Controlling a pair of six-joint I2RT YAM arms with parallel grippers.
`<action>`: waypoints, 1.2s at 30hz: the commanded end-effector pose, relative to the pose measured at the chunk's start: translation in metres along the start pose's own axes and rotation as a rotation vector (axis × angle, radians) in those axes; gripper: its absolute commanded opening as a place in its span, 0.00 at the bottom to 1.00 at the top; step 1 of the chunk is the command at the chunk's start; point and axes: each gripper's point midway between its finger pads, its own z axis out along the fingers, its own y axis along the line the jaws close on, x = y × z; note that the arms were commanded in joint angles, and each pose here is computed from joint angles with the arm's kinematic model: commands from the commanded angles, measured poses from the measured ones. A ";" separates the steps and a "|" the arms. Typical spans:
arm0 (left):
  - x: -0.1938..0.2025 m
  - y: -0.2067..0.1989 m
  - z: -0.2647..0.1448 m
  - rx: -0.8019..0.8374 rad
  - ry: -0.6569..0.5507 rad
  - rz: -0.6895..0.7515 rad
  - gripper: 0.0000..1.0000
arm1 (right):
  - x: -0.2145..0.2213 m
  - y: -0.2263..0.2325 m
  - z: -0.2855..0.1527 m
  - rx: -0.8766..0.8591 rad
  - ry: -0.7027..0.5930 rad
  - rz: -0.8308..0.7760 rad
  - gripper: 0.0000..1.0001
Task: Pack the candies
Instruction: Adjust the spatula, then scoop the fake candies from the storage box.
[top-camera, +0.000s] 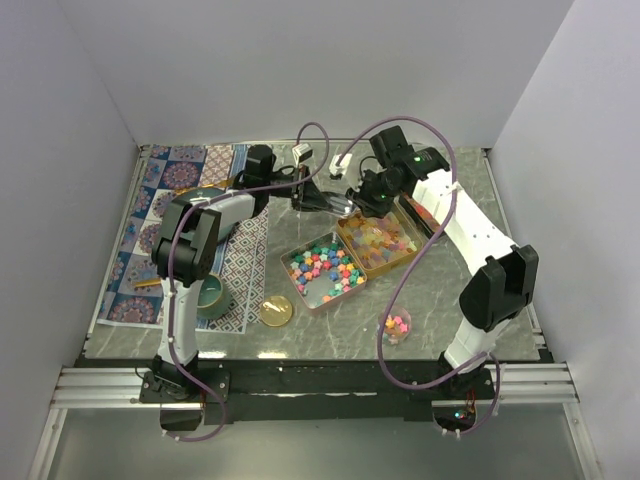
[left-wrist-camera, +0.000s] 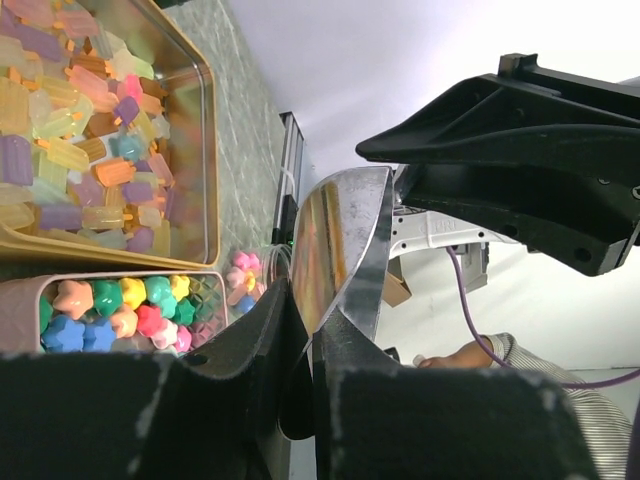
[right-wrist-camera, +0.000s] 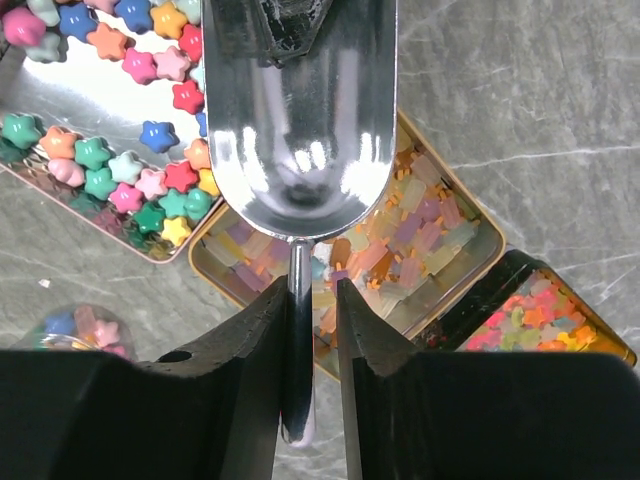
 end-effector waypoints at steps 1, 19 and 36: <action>0.008 -0.016 -0.001 0.053 0.069 0.064 0.01 | -0.003 -0.016 -0.012 0.085 -0.022 -0.039 0.31; -0.070 -0.020 -0.047 -0.318 -0.250 0.199 0.68 | 0.070 -0.048 -0.052 0.103 0.198 -0.113 0.00; -0.070 -0.034 -0.090 -0.349 -0.382 0.208 0.68 | 0.218 -0.107 -0.102 0.224 0.917 0.147 0.00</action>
